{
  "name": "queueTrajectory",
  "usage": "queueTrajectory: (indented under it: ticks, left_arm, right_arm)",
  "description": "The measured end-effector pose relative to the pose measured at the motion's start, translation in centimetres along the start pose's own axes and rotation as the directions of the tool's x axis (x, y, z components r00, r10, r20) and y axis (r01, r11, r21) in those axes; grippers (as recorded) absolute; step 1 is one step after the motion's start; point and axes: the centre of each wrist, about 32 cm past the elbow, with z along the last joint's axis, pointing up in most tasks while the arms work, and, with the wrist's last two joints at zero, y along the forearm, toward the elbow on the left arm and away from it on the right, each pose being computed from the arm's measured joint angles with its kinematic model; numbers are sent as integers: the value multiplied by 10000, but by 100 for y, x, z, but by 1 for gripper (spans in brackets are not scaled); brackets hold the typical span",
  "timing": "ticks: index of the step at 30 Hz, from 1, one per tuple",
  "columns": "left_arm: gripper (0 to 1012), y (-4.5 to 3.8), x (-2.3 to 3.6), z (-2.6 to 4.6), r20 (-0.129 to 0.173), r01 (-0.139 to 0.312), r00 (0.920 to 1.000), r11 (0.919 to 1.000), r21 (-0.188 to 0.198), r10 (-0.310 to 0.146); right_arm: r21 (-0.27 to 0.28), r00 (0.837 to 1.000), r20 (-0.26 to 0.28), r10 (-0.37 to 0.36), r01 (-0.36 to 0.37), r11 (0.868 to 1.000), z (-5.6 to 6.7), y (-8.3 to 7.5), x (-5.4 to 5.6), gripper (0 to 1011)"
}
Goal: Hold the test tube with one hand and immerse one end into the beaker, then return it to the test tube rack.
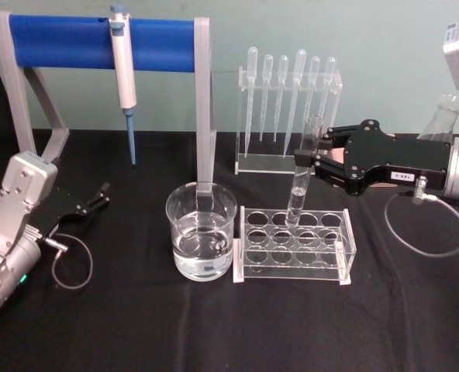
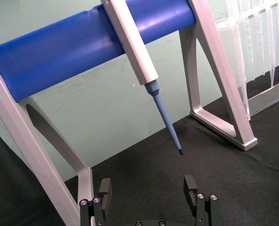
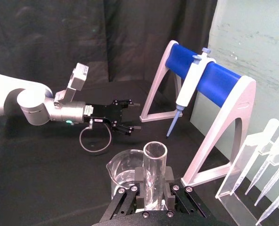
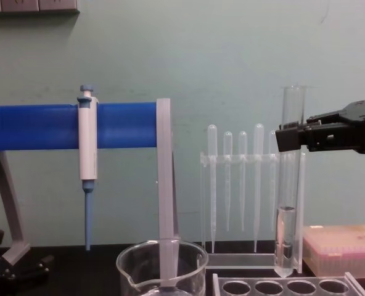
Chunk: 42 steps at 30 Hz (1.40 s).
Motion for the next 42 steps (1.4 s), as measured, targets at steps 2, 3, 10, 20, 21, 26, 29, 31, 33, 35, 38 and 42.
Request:
queueTrajectory:
  ticks: [2, 3, 10, 20, 21, 26, 29, 31, 33, 35, 38, 42]
  left_arm:
    - [1000, 0, 0, 0, 0, 0, 10000, 10000, 0, 0]
    - [1000, 0, 0, 0, 0, 0, 10000, 10000, 1, 0]
    - [1000, 0, 0, 0, 0, 0, 10000, 10000, 0, 0]
    - [1000, 0, 0, 0, 0, -1, 10000, 10000, 1, 1]
    - [1000, 0, 0, 0, 0, 0, 10000, 10000, 1, 0]
    - [1000, 0, 0, 0, 0, -1, 10000, 10000, 0, 1]
    - [1000, 0, 0, 0, 0, -1, 10000, 10000, 0, 1]
    - [1000, 0, 0, 0, 0, 0, 10000, 10000, 0, 0]
    - [1000, 0, 0, 0, 0, 0, 10000, 10000, 1, 0]
    - [1000, 0, 0, 0, 0, 0, 10000, 10000, 1, 0]
    - [1000, 0, 0, 0, 0, 0, 10000, 10000, 0, 0]
    - [1000, 0, 0, 0, 0, 0, 10000, 10000, 1, 0]
  right_arm:
    - [0, 10000, 0, 0, 0, 10000, 0, 0, 0, 241]
    - [0, 10000, 0, 1, -1, 10000, 0, 0, 0, 241]
    - [0, 10000, 0, 1, -1, 10000, 0, 0, 0, 241]
    - [0, 10000, 1, 0, 0, 10000, 0, 0, 0, 241]
    - [0, 10000, 0, 0, 0, 10000, 0, 0, 0, 241]
    - [64, 9996, 143, 223, -224, 9997, 57, 77, -6, 241]
    - [135, 9990, 262, 349, -353, 9993, 109, 139, -7, 241]
    - [231, 9980, 406, 491, -501, 9985, 188, 223, -2, 241]
    - [277, 9974, 454, 556, -569, 9980, 228, 273, 5, 241]
    - [357, 9963, 515, 688, -707, 9969, 295, 379, 17, 241]
    - [444, 9944, 592, 875, -902, 9949, 373, 531, 27, 241]
    - [444, 9935, 639, 938, -968, 9943, 425, 700, 28, 241]
